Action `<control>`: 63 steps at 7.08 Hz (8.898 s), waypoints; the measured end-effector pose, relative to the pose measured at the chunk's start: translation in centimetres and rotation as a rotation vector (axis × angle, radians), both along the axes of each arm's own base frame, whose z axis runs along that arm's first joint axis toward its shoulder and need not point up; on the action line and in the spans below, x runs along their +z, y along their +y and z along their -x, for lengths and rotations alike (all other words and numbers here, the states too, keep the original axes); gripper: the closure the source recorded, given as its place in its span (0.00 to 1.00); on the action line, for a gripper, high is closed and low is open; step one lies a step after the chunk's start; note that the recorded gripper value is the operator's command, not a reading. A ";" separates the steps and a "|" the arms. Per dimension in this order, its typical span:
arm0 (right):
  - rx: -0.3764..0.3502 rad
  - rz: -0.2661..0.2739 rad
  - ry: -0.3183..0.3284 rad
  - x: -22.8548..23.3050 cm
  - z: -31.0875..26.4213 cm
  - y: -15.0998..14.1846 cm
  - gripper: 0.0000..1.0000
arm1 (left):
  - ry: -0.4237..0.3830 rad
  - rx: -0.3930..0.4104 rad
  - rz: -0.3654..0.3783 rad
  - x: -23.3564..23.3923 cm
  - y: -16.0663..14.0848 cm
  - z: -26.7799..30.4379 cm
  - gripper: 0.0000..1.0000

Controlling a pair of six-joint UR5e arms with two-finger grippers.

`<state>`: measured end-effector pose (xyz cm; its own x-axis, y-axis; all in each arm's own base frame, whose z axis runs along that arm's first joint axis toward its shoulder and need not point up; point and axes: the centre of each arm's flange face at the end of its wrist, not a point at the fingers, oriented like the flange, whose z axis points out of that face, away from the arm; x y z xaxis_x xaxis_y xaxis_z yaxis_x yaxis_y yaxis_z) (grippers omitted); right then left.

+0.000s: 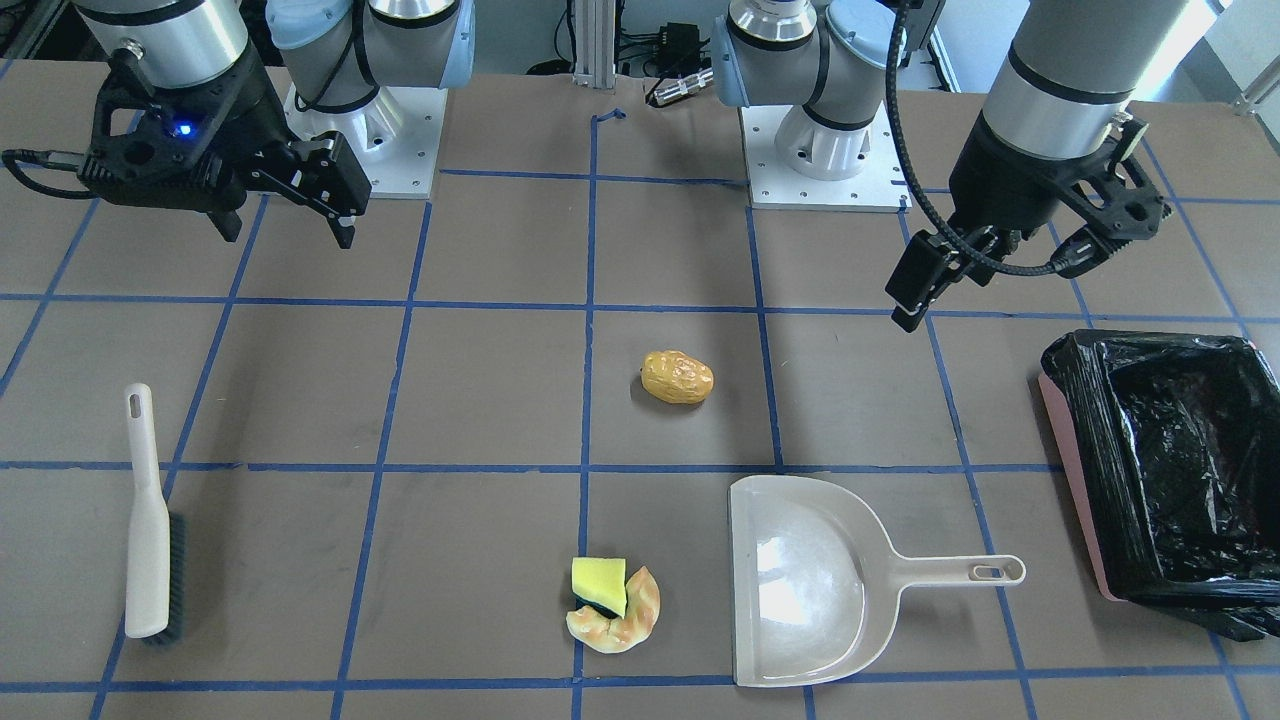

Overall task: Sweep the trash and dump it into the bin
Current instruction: 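Reach the left gripper to the dustpan handle while the right gripper reaches the brush, then grasp the dustpan handle with left gripper while right gripper grasps brush handle, then lift the white brush with the right gripper and move it toward the dustpan, then sweep the sponge and shrimp toy into the dustpan with the right gripper's brush, then move the brush behind the yellow potato toy with the right gripper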

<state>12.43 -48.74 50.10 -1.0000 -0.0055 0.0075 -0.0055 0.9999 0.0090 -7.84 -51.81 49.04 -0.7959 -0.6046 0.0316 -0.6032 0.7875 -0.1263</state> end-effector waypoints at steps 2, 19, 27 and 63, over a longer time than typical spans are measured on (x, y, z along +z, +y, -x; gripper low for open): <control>0.192 -0.066 -0.013 -3.3 7.6 -0.9 0.00 | -0.001 0.293 0.087 -1.0 -2.4 -1.1 0.00; 0.328 -0.182 0.021 -25.9 23.5 -6.5 0.84 | -0.169 0.923 0.029 -24.2 -18.8 -5.2 0.04; 0.142 -0.157 0.093 -19.8 6.0 -6.8 0.99 | -0.170 0.919 0.013 -25.0 -18.0 -5.2 1.00; -0.330 -0.499 -0.076 -19.8 -26.0 14.2 1.00 | -0.063 0.870 -0.129 -22.1 -7.6 -6.3 1.00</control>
